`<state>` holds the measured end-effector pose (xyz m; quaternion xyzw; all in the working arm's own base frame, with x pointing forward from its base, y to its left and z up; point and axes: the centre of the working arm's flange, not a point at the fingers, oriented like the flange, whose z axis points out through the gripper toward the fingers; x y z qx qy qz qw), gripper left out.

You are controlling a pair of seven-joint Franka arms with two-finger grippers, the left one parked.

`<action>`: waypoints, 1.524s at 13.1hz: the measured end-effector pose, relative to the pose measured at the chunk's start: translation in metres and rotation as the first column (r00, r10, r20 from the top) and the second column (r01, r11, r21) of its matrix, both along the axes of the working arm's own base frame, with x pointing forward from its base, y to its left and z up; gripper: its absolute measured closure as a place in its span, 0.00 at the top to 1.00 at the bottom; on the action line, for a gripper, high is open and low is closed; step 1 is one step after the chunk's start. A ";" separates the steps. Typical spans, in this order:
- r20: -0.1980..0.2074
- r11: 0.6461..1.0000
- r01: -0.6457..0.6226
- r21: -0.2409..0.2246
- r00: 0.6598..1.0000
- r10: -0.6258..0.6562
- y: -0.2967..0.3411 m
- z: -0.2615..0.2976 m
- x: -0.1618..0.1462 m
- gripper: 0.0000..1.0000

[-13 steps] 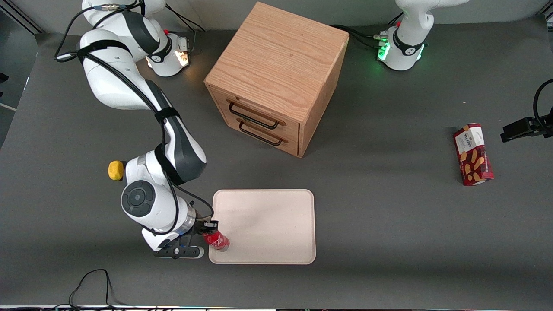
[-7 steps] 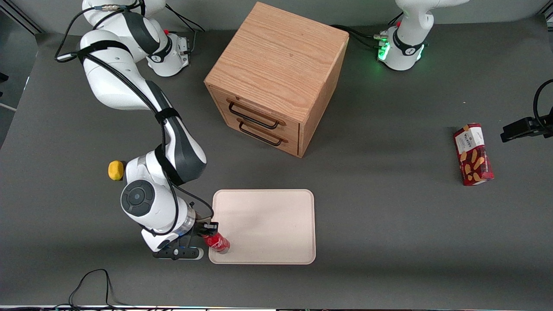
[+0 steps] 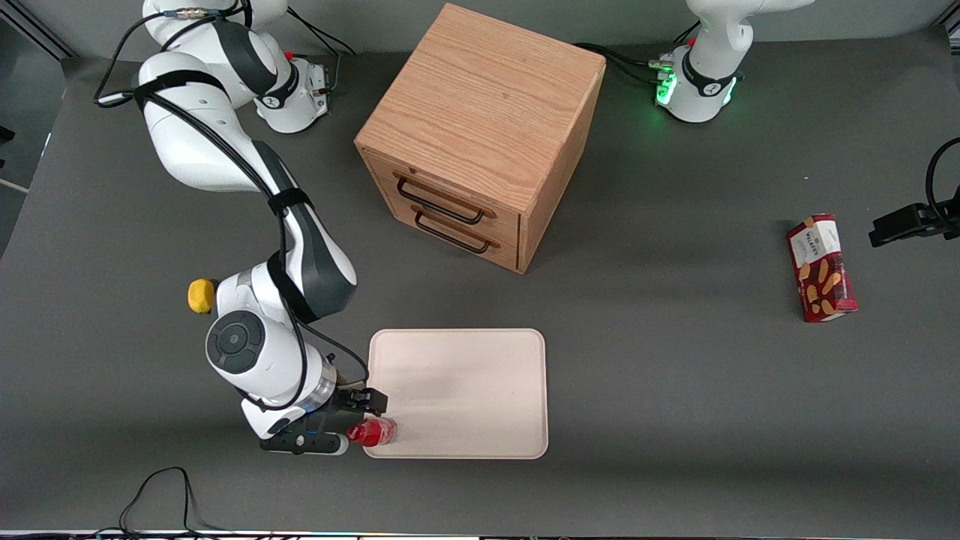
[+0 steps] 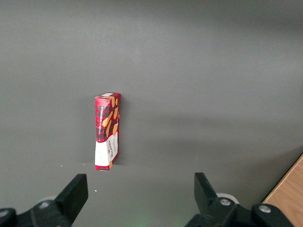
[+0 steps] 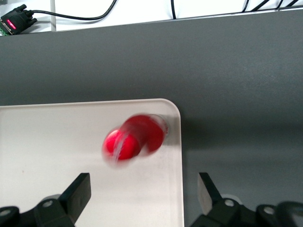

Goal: Place coke bottle on tray

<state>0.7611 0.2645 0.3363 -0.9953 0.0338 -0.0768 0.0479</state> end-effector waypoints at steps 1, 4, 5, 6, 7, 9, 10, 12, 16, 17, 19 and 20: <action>0.000 1.000 0.000 0.000 1.000 0.000 0.000 0.000 0.000 1.00; 0.000 1.000 0.001 0.000 1.000 -0.001 0.000 0.000 0.000 1.00; 0.000 1.000 0.001 0.000 1.000 -0.001 0.000 0.000 0.000 1.00; 0.000 1.000 0.001 0.000 1.000 -0.001 0.000 0.000 0.000 1.00; 0.000 1.000 0.001 0.000 1.000 -0.001 0.000 0.000 0.000 1.00; 0.000 1.000 0.002 0.000 1.000 -0.002 0.000 0.000 0.000 1.00; 0.000 1.000 0.002 0.000 1.000 -0.002 0.000 0.000 0.000 1.00; -0.010 1.000 0.002 -0.006 1.000 -0.002 -0.001 0.004 -0.001 1.00; -0.079 0.999 0.011 -0.047 0.997 -0.014 -0.016 0.031 -0.009 1.00; -0.095 0.998 0.017 -0.057 0.995 -0.022 -0.025 0.041 -0.013 1.00; -0.120 0.997 0.023 -0.077 0.992 -0.032 -0.045 0.058 -0.023 1.00; -0.132 0.996 0.013 -0.084 0.991 -0.024 -0.055 0.066 -0.031 1.00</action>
